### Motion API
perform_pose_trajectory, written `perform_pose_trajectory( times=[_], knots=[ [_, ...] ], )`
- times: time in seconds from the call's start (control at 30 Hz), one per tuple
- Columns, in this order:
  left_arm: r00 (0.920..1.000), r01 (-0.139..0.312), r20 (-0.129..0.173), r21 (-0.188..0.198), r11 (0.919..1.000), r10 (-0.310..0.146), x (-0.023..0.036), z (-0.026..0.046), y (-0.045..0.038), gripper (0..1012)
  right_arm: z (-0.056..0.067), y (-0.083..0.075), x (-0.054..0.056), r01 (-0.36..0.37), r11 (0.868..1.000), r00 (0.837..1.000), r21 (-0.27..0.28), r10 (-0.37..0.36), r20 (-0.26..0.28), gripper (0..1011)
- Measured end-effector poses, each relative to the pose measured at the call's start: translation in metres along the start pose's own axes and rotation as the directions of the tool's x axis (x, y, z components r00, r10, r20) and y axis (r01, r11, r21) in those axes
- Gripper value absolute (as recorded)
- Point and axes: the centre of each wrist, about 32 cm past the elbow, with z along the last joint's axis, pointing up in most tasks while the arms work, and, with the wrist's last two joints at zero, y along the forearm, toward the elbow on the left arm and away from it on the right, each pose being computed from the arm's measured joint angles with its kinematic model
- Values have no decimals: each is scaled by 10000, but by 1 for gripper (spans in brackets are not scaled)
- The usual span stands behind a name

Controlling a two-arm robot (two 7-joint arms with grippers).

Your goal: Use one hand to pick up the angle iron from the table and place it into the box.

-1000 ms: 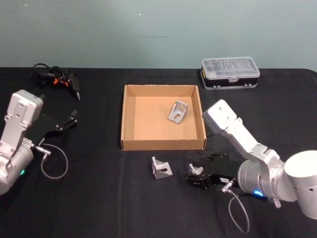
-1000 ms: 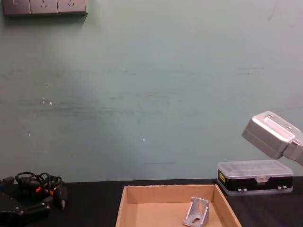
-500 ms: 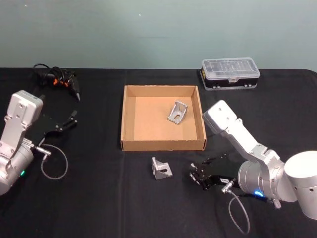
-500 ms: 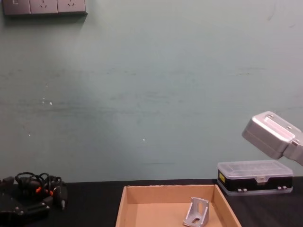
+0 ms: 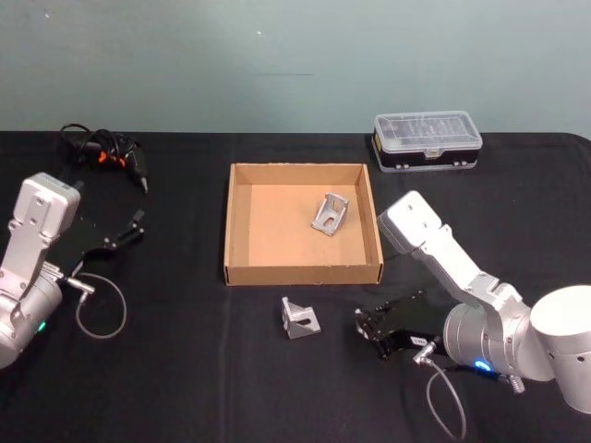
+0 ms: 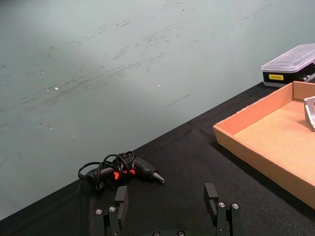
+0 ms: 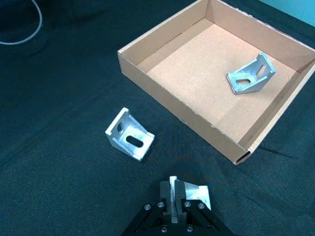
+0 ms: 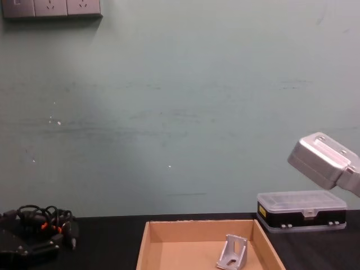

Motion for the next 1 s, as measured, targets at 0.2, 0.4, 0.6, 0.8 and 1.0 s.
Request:
perform_pose_trajectory(
  times=[0.2,0.4,0.6,0.8,1.0],
  knots=[
    [10000,0,1,0,10000,0,0,0,0,1011,92,-128,-15,-155,9952,9995,970,127,300,60],
    [10000,-1,1,0,10000,1,0,0,0,1011,227,-186,7,-178,9873,9989,1578,106,461,60],
    [10000,0,1,1,10000,0,0,0,0,1012,398,-101,128,-168,9781,9994,2076,101,333,60],
    [10000,-1,1,0,10000,1,1,0,0,1011,537,130,299,-22,9733,10000,2297,10,52,60],
    [10000,-1,0,1,10000,1,0,0,0,1011,680,503,457,-37,9784,9997,2065,82,-210,60]
  ],
)
